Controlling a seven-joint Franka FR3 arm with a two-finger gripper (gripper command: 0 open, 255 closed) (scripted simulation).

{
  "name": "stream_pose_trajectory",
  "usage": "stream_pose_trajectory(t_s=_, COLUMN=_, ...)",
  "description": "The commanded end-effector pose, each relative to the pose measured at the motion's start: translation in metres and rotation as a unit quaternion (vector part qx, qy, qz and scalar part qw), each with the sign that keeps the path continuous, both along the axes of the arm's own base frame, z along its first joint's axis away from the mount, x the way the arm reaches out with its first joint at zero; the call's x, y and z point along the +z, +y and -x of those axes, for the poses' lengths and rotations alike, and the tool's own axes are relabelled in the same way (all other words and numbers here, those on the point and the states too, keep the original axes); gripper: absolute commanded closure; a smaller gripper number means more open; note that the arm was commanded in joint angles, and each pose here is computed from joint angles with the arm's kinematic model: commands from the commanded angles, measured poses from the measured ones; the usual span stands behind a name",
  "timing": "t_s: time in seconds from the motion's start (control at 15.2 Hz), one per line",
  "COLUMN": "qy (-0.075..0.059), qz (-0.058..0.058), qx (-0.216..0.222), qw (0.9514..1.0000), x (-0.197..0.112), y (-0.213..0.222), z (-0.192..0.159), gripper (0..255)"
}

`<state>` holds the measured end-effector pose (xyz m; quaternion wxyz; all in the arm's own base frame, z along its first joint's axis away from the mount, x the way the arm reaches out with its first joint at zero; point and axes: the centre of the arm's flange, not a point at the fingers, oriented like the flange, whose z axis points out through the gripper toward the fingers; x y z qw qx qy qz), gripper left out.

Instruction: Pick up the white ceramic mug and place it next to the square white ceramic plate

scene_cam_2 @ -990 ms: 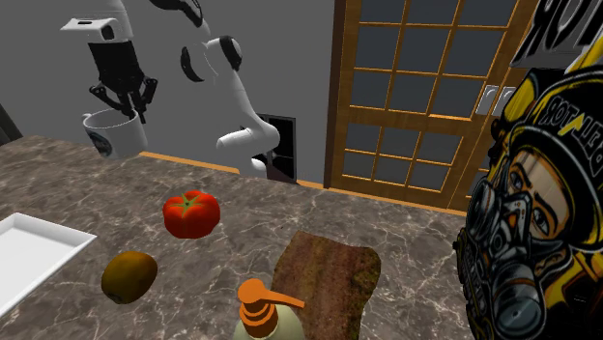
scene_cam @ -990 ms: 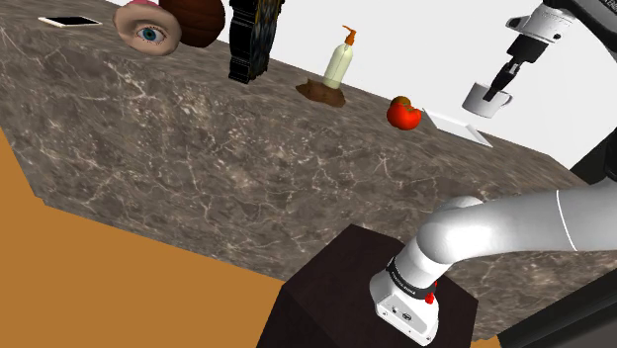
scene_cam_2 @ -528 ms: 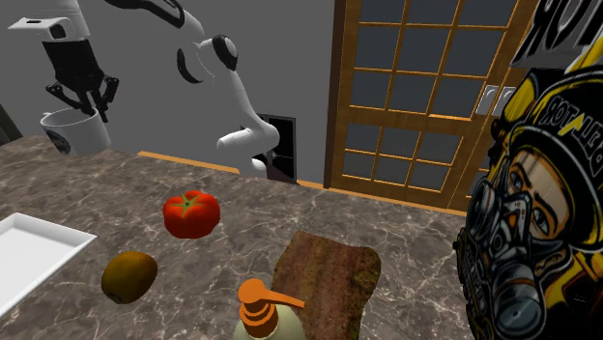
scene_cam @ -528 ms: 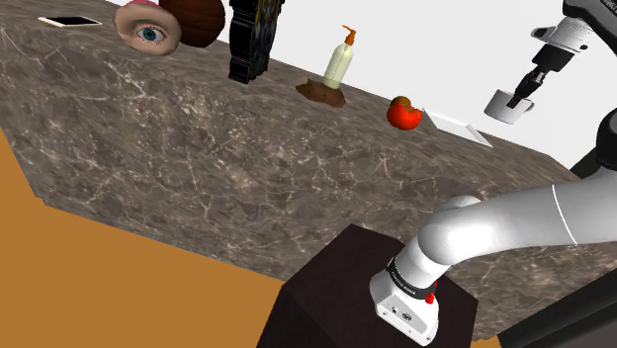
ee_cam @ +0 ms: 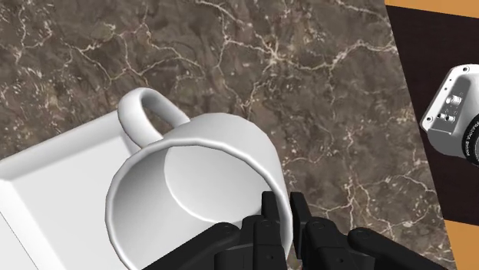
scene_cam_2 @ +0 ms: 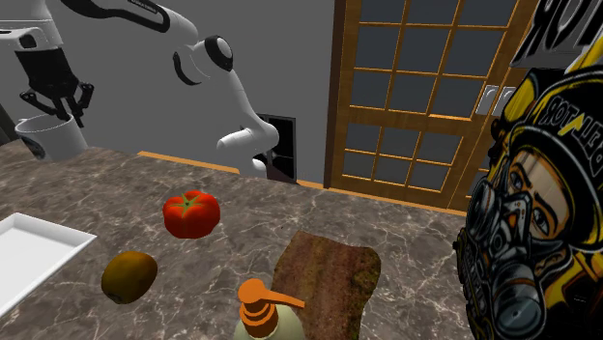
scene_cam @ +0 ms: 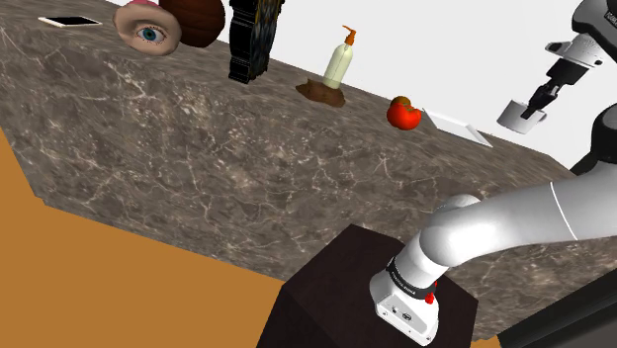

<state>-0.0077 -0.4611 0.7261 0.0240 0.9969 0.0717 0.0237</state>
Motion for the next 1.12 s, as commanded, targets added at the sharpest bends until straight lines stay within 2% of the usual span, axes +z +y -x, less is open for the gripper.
stream_pose_trajectory(t_s=0.0, qy=0.000, qz=0.000, qx=0.000, qw=1.0000, x=-0.010, y=0.000, z=0.000, gripper=255)
stream_pose_trajectory(t_s=1.06, qy=0.000, qz=0.000, qx=0.000, qw=1.0000, x=-0.095, y=0.000, z=0.000, gripper=255)
